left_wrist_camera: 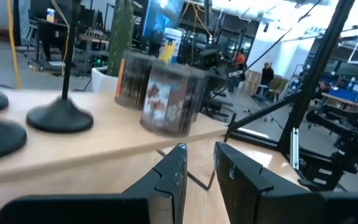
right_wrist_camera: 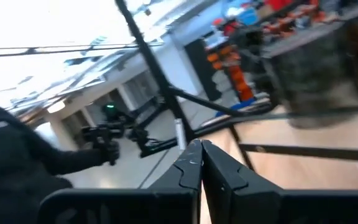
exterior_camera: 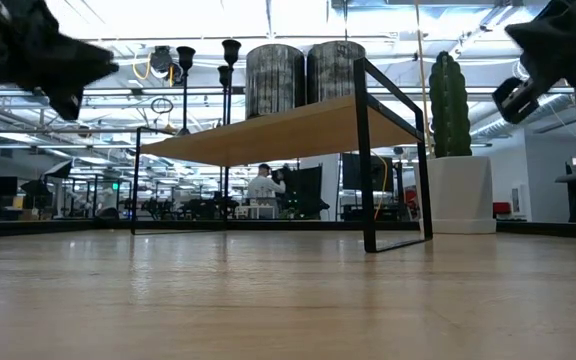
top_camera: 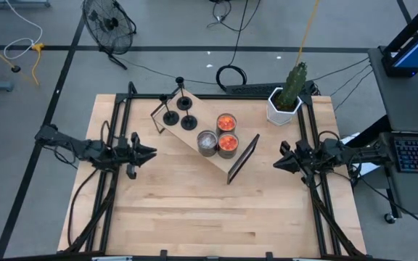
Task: Pick & Place candle stick holders
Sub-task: Return to Home Position
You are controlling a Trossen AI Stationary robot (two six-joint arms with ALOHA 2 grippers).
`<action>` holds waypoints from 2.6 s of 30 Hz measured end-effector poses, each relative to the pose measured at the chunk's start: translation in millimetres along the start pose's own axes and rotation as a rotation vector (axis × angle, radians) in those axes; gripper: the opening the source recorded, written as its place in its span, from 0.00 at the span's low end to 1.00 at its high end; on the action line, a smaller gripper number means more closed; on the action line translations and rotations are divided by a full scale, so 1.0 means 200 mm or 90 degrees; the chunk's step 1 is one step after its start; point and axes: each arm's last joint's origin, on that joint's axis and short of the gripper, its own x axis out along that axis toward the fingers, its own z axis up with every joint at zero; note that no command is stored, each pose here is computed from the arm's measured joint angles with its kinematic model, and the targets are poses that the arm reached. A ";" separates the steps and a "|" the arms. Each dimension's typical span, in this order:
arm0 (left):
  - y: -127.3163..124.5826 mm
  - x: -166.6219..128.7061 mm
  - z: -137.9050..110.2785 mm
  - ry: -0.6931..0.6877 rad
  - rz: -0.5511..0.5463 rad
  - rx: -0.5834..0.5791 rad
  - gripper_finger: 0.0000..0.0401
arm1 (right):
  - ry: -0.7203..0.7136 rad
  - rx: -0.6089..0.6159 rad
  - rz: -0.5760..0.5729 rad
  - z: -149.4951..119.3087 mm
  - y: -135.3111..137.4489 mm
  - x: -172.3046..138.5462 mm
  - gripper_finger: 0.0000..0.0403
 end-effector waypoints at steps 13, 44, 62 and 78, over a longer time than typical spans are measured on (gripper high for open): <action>0.05 0.02 -0.07 -0.004 0.007 -0.009 0.22 | 0.009 -0.058 0.036 0.00 0.01 0.00 0.00; 0.06 0.02 -0.10 0.036 0.014 -0.138 0.22 | 0.035 -0.124 -0.138 -0.04 -0.06 -0.01 0.00; 0.07 0.02 -0.10 0.036 0.041 0.029 0.22 | 0.036 -0.124 -0.138 -0.04 -0.06 -0.01 0.00; 0.07 0.02 -0.11 0.037 0.041 0.025 0.22 | 0.035 -0.124 -0.138 -0.04 -0.06 -0.01 0.00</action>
